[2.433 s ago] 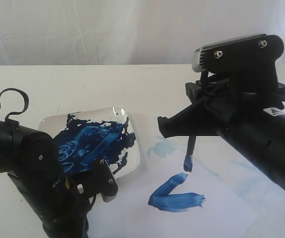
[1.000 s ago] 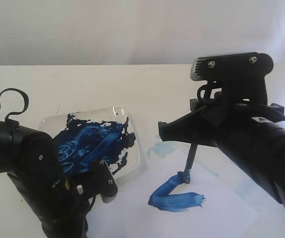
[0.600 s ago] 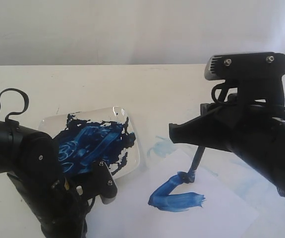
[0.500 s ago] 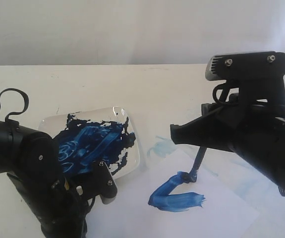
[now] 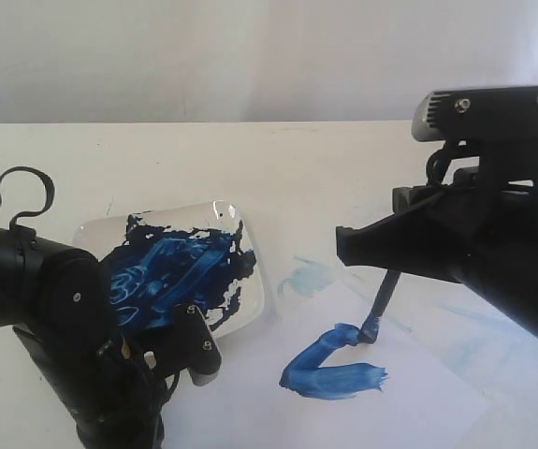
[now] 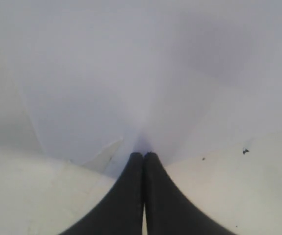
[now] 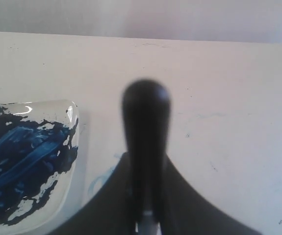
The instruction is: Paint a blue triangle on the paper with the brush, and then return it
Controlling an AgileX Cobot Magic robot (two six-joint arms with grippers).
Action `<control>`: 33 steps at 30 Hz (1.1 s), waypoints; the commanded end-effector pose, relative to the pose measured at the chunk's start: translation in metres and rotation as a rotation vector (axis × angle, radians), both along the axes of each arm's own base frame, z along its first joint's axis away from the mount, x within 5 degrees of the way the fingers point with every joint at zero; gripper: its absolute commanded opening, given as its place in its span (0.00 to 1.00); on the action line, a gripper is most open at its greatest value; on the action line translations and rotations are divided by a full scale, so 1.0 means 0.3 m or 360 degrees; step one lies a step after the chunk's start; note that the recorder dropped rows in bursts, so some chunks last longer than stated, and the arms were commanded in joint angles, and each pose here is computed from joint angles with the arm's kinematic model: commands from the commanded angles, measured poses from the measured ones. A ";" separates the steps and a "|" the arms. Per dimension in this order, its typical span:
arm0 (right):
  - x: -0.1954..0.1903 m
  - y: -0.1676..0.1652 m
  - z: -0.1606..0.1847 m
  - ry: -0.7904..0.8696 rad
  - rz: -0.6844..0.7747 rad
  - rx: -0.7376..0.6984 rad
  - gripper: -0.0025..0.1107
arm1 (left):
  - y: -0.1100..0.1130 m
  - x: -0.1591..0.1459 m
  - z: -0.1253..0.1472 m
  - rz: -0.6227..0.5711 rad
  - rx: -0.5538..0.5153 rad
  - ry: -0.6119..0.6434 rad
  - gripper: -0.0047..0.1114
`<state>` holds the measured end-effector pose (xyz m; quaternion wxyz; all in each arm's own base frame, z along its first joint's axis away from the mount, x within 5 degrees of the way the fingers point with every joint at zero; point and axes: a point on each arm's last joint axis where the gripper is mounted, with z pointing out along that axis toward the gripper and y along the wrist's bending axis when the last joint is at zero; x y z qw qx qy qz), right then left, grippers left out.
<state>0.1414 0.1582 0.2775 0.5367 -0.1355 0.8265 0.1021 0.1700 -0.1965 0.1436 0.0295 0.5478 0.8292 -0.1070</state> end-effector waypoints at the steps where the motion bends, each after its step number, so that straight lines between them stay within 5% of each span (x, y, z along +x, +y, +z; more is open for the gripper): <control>1: -0.001 -0.002 0.019 -0.0048 0.0042 -0.0046 0.02 | 0.008 -0.016 -0.011 0.0004 0.0035 0.0070 0.04; 10: -0.015 0.051 0.151 -0.0220 0.0393 -0.0003 0.02 | 0.008 -0.016 -0.011 0.0003 0.0037 0.0073 0.04; 22: 0.019 -0.040 0.246 -0.0321 0.0641 0.0336 0.02 | 0.010 -0.019 -0.011 0.0000 0.0044 0.0085 0.04; 28: 0.076 -0.064 0.224 -0.0196 0.0743 0.0462 0.02 | 0.009 -0.019 -0.011 0.0005 0.0041 0.0089 0.04; 33: 0.145 -0.117 0.195 0.0051 0.0711 0.0271 0.02 | 0.008 -0.020 -0.011 0.0008 0.0039 0.0090 0.04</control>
